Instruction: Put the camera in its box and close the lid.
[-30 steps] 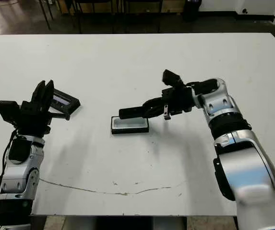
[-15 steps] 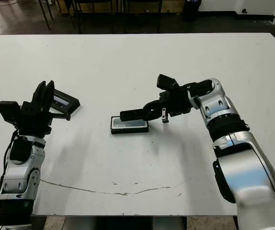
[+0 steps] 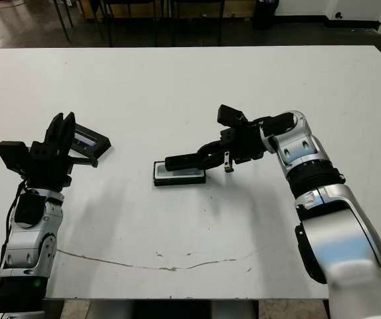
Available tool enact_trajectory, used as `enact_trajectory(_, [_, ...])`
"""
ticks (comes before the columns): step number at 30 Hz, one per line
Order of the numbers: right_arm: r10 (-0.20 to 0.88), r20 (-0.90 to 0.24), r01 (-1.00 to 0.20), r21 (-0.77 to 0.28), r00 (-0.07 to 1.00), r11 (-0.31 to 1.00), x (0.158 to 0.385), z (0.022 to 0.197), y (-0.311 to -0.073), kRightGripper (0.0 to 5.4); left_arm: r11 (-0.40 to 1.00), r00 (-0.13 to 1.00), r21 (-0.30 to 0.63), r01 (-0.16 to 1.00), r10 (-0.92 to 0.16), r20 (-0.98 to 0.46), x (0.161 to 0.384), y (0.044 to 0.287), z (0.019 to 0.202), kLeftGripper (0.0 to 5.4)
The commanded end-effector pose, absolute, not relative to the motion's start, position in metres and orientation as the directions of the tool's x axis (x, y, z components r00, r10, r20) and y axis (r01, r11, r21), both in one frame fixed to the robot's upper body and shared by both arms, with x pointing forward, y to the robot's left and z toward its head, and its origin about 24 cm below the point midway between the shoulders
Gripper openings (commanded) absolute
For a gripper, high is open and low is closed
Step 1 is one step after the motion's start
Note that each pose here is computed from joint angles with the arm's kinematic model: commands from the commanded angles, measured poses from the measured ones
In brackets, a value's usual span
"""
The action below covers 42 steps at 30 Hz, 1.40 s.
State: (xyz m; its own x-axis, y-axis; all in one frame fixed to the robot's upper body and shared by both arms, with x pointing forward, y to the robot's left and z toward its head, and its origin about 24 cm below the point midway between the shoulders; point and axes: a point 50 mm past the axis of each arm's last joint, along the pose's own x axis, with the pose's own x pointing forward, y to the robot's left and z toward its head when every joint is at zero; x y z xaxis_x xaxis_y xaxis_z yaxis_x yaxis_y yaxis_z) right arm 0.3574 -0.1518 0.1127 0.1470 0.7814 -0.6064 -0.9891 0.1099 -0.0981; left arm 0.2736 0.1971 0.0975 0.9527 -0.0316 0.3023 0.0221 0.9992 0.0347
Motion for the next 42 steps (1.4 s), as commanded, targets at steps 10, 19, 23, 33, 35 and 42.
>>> enact_trajectory(10, [0.78,-0.609,-0.989,-0.118,0.146,0.094,0.355,0.114,-0.15,0.01,0.999,0.961,0.029,0.02,-0.027,0.276,0.272,0.196,0.091,0.0])
enact_trajectory(19, [0.754,-0.64,-0.988,-0.131,0.149,0.084,0.352,0.115,-0.15,0.01,1.0,0.961,0.025,0.019,-0.025,0.276,0.272,0.195,0.09,0.0])
enact_trajectory(23, [0.73,-0.665,-0.986,-0.15,0.158,0.077,0.35,0.118,-0.15,0.01,1.0,0.962,0.025,0.016,-0.022,0.272,0.272,0.194,0.09,0.0])
enact_trajectory(33, [0.708,-0.686,-0.982,-0.177,0.168,0.062,0.344,0.116,-0.15,0.01,1.0,0.962,0.019,0.017,-0.022,0.271,0.273,0.19,0.088,0.0])
enact_trajectory(35, [0.695,-0.696,-0.979,-0.197,0.181,0.057,0.344,0.117,-0.15,0.01,1.0,0.962,0.024,0.014,-0.02,0.273,0.273,0.19,0.088,0.0])
enact_trajectory(42, [0.688,-0.704,-0.979,-0.201,0.178,0.047,0.344,0.116,-0.149,0.01,1.0,0.961,0.02,0.016,-0.021,0.275,0.273,0.19,0.087,0.0])
